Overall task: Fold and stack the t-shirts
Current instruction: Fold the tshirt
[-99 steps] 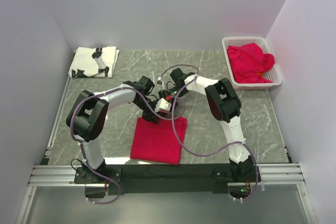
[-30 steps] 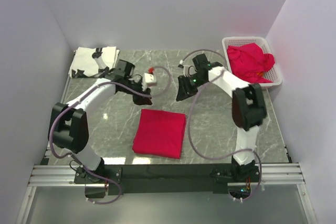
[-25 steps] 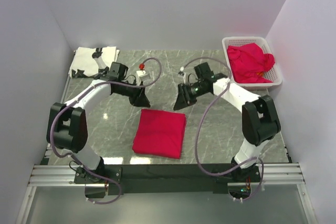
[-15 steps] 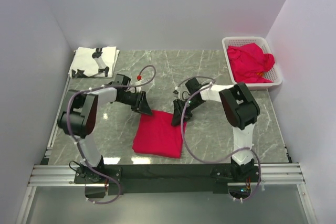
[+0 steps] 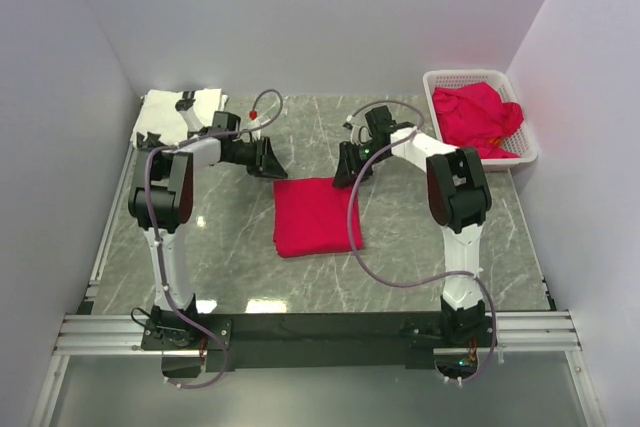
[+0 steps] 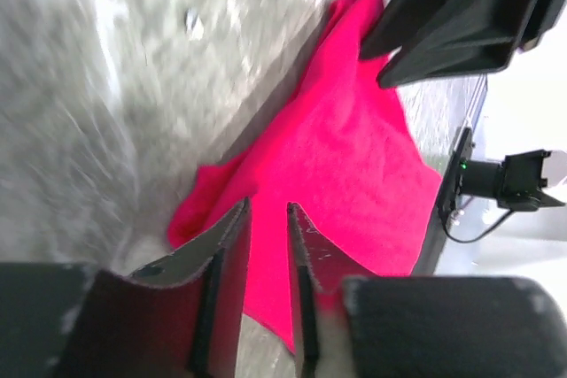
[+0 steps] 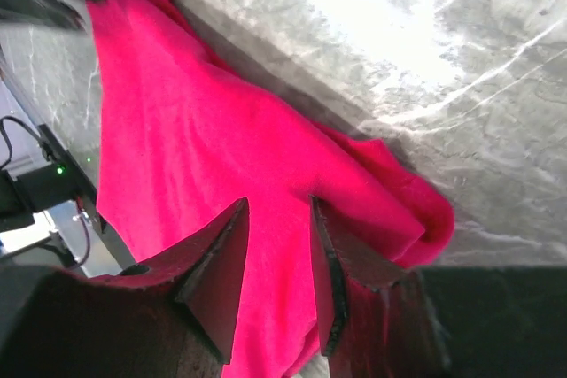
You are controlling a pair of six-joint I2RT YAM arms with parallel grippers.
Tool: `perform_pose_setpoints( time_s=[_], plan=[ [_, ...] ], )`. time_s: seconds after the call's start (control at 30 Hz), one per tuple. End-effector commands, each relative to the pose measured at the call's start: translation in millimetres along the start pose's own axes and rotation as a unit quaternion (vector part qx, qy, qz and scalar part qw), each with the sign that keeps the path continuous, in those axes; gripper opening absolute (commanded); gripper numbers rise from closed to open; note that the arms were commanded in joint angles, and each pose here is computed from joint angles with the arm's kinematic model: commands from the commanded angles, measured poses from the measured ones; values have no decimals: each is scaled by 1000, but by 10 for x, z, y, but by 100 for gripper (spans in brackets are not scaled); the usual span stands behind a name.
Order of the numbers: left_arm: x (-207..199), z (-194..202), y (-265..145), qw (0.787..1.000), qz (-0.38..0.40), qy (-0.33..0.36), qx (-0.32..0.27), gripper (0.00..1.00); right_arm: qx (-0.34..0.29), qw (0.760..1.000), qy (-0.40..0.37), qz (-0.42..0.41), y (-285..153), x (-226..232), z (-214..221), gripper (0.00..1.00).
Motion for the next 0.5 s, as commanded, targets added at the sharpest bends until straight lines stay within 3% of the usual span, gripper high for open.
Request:
perform_pose_setpoints(
  time_s=[0.0, 0.1, 0.13, 0.17, 0.2, 0.23, 0.27, 0.47],
  plan=[
    [-298, -377, -288, 996, 6, 77, -41, 31, -48, 996, -67, -23, -429, 416, -89, 42],
    [-761, -361, -507, 992, 40, 94, -68, 37, -64, 990, -90, -88, -732, 783, 130, 45],
    [-863, -138, -496, 995, 66, 46, -57, 38, -53, 991, -71, -103, -695, 781, 290, 47],
    [-1053, -132, -540, 993, 77, 62, -67, 38, -38, 989, -68, -128, -702, 848, 427, 47],
    [-1135, -46, -526, 993, 87, 52, -64, 37, -24, 989, -57, -135, -696, 834, 629, 47],
    [-1186, 187, -477, 994, 97, -3, -47, 36, -12, 988, -54, -147, -642, 902, 753, 47],
    [-1306, 184, -481, 993, 102, 19, -61, 35, -2, 987, -49, -155, -610, 912, 859, 47],
    [-1649, 627, -110, 992, 123, -28, -24, 32, 65, 984, -29, -160, -281, 835, 1376, 47]
  ],
)
Point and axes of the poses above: each gripper's point midway between its finger pads, its own y axis out along the fingers, its own x axis along the line the jaws close on, z = x × y, the point moved 5 cm from there along -y, back along the fingers, and after that the axes turned 13 degrees about y, right-handed, at the moved point
